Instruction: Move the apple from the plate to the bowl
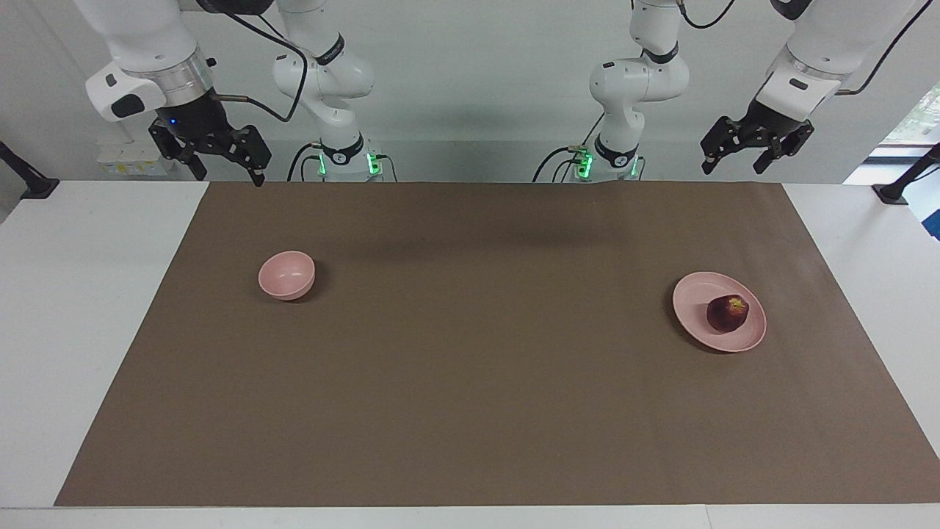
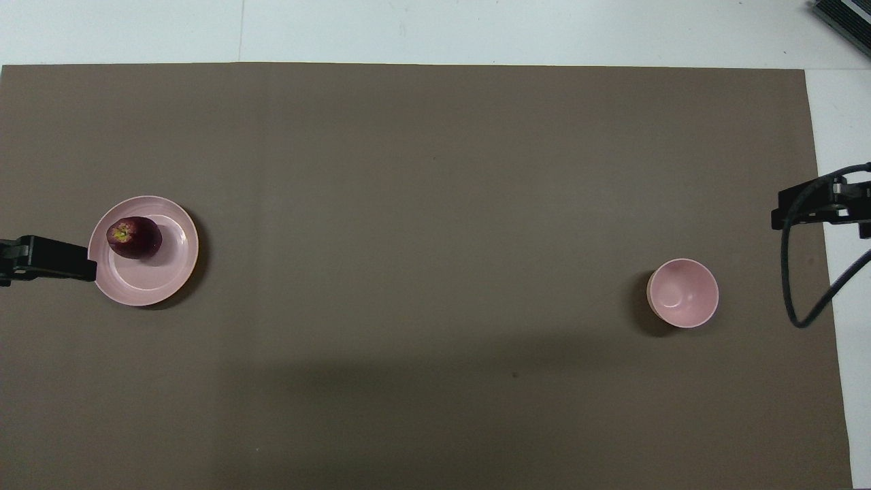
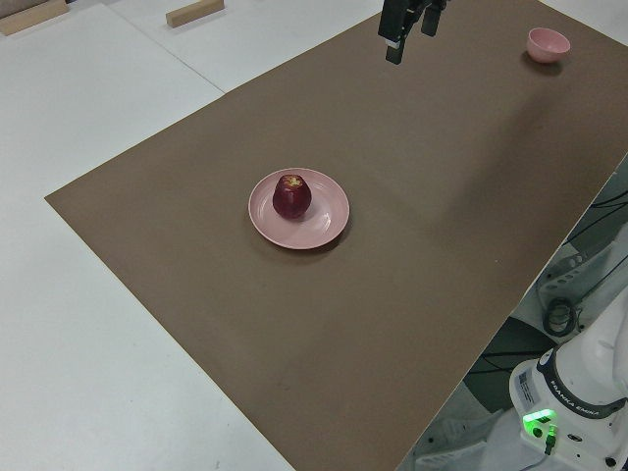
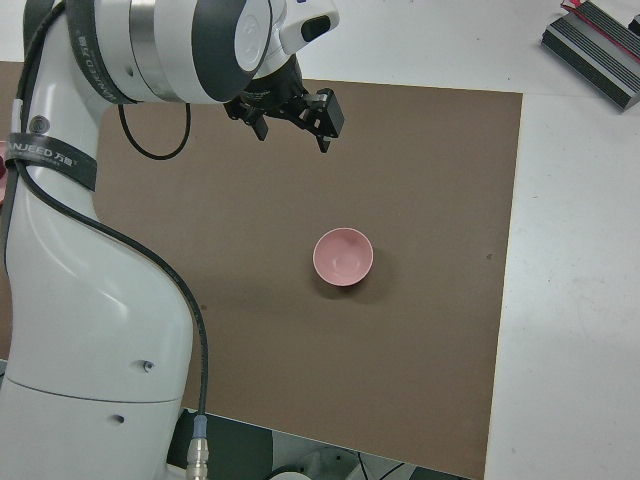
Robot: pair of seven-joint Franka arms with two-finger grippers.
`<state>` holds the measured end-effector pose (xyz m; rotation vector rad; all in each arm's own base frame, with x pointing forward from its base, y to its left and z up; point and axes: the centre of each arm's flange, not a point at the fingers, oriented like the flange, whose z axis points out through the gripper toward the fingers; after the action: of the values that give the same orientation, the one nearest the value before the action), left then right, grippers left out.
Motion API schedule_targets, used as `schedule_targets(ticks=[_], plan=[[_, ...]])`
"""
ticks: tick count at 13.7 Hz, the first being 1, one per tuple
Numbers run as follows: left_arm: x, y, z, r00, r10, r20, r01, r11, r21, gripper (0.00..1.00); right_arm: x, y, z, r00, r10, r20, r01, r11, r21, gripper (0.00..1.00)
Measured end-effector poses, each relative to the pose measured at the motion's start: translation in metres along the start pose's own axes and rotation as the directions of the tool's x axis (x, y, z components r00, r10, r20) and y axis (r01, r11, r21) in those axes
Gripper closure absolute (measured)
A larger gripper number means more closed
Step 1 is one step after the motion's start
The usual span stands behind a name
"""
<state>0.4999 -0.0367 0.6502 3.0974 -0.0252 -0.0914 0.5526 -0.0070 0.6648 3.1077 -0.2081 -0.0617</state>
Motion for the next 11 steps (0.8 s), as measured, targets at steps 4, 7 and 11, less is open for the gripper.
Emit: schedule_targets(ticks=[4,7,11], plan=[[0.0,0.001,0.0,1.0,0.002,-0.003,-0.002,1.0,0.0,0.0,0.0,0.0,0.002,1.0,-0.001,0.005,0.001,1.0,0.002,0.0],[0.005,-0.001,0.004,1.0,-0.003,-0.018,0.003,1.0,-0.001,0.0,0.0,-0.001,0.003,1.0,-0.001,0.007,0.001,1.0,0.004,0.0],[0.027,-0.01,0.048,0.998,-0.019,-0.059,0.019,1.0,-0.005,0.0,0.0,-0.001,0.003,1.0,-0.001,0.008,0.001,1.0,0.004,0.0]])
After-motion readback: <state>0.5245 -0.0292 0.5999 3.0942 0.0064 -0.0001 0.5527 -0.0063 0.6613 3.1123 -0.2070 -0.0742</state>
